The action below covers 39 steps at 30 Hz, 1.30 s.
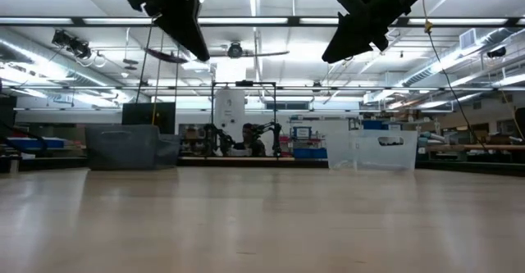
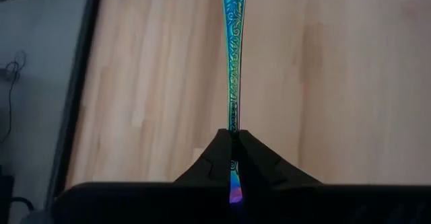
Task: Sort silverware by color (type)
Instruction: Put the blue spoon into the black bin
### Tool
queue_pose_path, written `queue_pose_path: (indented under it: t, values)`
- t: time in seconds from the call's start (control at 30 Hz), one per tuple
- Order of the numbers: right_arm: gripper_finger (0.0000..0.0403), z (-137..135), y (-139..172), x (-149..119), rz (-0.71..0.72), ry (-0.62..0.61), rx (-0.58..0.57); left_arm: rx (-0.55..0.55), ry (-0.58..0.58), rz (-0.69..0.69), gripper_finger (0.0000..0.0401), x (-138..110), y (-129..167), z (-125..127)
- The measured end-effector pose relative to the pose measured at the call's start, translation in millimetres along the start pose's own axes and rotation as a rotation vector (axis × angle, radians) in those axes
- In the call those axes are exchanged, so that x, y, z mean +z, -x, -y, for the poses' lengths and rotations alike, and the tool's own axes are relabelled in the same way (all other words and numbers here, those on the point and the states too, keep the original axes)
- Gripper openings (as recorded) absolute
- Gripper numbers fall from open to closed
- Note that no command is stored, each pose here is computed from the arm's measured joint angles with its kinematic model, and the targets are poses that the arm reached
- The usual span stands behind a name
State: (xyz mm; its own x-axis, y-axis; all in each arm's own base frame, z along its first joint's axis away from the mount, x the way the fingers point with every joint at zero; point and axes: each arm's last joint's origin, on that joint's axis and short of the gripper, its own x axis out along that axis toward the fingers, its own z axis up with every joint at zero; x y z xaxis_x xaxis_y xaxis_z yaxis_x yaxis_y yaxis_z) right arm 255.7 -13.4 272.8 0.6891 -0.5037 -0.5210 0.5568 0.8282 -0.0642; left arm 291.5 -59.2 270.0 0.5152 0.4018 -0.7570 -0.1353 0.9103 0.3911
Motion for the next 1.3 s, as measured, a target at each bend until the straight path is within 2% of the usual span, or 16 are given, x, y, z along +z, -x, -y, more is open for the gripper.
queue_pose_path:
  t: [0.6, 0.93, 1.3]
  values:
    - [0.0114, 0, 0, 0, 0.001, 0.002, 0.001, 0.093, 0.150, 0.179, 0.0017, -8, 52, -86]
    - [0.0114, 0, 0, 0, 0.000, 0.003, 0.002, 0.184, 0.210, 0.123, 0.0017, -19, 48, -121]
    - [0.0114, 0, 0, 0, -0.001, 0.004, 0.001, 0.214, 0.270, 0.072, 0.0017, -29, 39, -152]
